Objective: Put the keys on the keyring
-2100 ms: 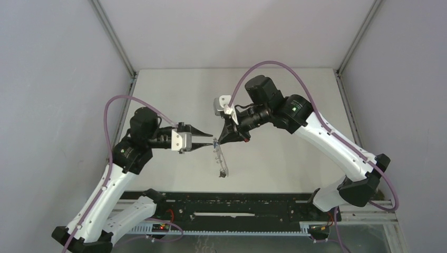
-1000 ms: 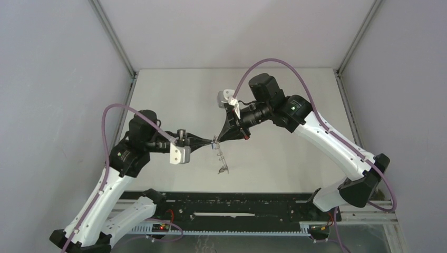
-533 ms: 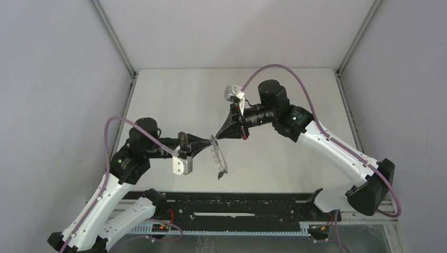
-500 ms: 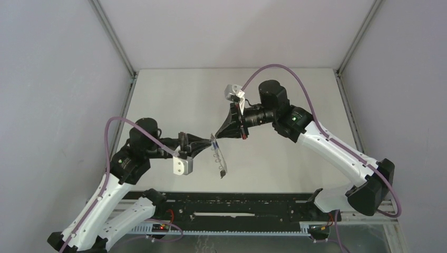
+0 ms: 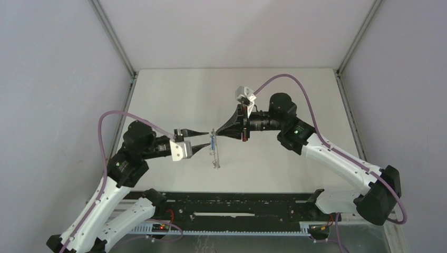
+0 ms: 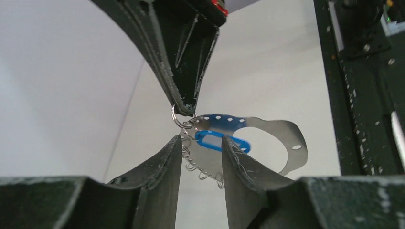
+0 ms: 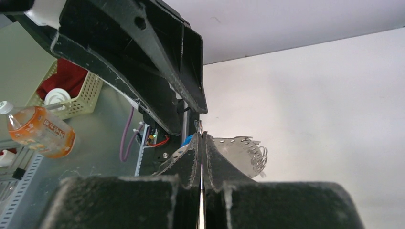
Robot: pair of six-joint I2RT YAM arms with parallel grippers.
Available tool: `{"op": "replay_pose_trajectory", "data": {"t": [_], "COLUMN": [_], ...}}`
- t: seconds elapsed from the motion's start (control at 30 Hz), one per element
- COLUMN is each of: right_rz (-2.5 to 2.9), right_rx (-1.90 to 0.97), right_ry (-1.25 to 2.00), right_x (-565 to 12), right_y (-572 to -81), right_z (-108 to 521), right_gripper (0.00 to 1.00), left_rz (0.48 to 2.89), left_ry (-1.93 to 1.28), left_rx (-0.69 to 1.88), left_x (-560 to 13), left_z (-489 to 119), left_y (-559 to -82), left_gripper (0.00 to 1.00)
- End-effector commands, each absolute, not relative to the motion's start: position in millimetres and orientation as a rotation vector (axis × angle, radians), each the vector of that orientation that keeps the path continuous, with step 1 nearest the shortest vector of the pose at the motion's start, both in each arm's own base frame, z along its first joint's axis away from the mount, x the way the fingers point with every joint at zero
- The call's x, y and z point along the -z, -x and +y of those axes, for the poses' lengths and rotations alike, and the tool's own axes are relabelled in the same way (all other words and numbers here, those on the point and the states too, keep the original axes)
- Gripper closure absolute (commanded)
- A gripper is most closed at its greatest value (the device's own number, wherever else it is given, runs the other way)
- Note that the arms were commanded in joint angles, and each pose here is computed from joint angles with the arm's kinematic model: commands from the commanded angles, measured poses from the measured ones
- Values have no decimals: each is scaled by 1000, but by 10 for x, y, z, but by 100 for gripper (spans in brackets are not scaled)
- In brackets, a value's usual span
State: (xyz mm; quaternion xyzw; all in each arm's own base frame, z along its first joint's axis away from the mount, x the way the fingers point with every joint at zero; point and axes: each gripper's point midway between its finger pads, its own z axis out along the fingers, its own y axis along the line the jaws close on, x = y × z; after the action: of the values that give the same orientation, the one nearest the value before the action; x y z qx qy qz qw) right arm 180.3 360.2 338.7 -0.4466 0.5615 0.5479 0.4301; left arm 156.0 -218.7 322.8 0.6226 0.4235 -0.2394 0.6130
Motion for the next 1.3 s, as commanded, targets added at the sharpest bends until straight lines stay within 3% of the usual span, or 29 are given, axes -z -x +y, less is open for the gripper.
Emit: {"op": "replay_pose_trajectory", "data": {"t": [0.0,0.33,0.57,1.13,1.27], "right_rz": [1221,1197,1185,1176,1170], "right_rx": [-1319,-1300,-1304,-1312,-1323], "right_ry": [1067,1134,1140,1135,1141], "right_x": [-3784,-3720,-3738,-3759,-3757], "right_y": [-1791,-1728,-1696,-1670,-1648], "right_z": [3530,3517,3520,3560,3587], "right_gripper": [100,100,100,100,100], "left_rz": [1060,1173,1175,1261,1273], "left_ry": [-1249,-1228,-1236,-1143,-1134], "left_rx": [650,954,927,941,939], "left_x": [-3587,-3644,-3612,-3561,-3539], "left_z": [-2197,-2405,-2388,-2320,-2314], "left_y": [-1588,-1508,-1563,-1598,-1611], "left_gripper": [57,59,74,76,98]}}
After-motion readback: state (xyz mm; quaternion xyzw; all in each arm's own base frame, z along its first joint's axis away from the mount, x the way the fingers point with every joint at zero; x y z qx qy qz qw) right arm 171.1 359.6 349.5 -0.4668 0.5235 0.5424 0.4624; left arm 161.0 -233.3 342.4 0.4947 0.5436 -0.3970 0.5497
